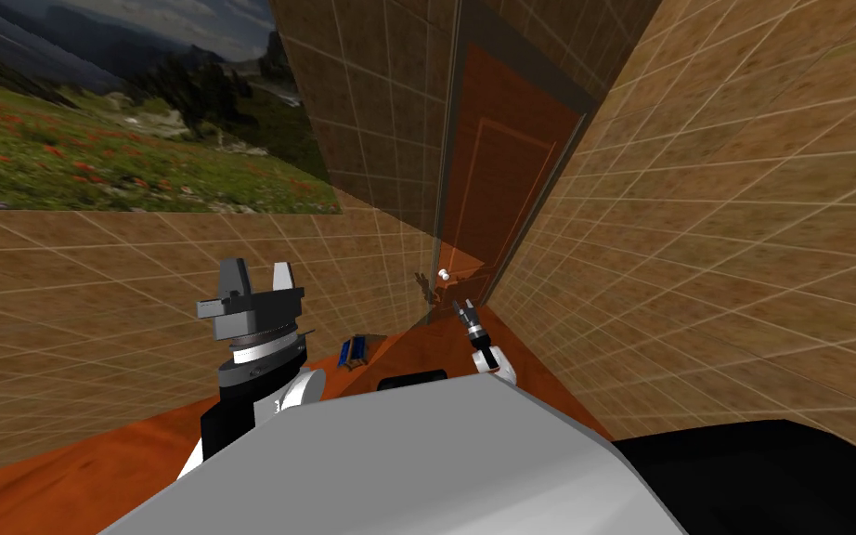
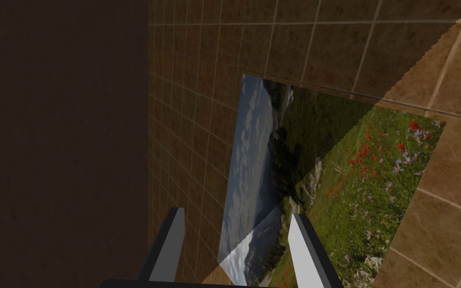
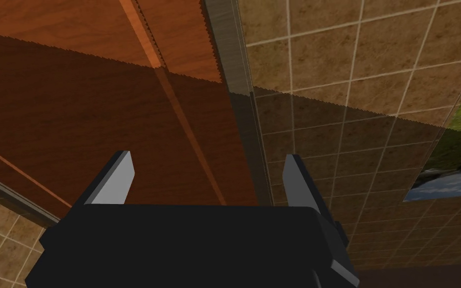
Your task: Pull the door open
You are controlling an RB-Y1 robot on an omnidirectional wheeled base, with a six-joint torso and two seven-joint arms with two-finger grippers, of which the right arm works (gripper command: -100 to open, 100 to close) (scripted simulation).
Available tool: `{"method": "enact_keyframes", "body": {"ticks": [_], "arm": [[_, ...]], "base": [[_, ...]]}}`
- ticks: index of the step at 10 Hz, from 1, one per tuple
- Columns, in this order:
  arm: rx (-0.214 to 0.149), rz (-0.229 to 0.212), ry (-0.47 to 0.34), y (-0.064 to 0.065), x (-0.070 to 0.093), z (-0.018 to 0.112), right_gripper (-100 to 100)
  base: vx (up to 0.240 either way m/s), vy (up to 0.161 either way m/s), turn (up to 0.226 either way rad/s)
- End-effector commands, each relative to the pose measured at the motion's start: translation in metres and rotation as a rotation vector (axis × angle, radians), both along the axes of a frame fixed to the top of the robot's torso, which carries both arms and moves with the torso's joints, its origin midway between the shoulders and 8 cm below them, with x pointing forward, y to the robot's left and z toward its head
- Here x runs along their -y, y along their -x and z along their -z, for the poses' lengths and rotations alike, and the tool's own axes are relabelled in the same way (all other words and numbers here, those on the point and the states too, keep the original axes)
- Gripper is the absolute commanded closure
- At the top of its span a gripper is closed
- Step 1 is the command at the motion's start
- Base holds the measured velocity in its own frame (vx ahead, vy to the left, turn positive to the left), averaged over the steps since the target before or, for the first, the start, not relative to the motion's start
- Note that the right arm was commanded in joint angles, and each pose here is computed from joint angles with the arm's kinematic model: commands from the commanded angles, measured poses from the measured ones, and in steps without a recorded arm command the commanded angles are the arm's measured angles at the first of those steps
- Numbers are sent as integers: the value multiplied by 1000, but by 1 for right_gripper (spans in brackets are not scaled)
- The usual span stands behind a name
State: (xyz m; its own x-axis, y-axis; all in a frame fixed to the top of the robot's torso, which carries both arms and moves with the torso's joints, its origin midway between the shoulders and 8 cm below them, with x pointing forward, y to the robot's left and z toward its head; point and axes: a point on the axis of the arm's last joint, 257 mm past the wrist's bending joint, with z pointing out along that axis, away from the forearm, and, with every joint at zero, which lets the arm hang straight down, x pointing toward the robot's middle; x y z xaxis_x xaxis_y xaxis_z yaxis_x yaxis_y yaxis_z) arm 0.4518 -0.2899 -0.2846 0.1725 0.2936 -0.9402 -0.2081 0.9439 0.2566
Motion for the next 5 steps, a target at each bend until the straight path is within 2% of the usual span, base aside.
{"method": "enact_keyframes", "body": {"ticks": [1, 5], "arm": [[-18, 4, 32, 1, 0, 12, -100], [-57, 10, 102, 1, 2, 37, -100]], "base": [[114, -34, 21], [96, -46, 23]]}}
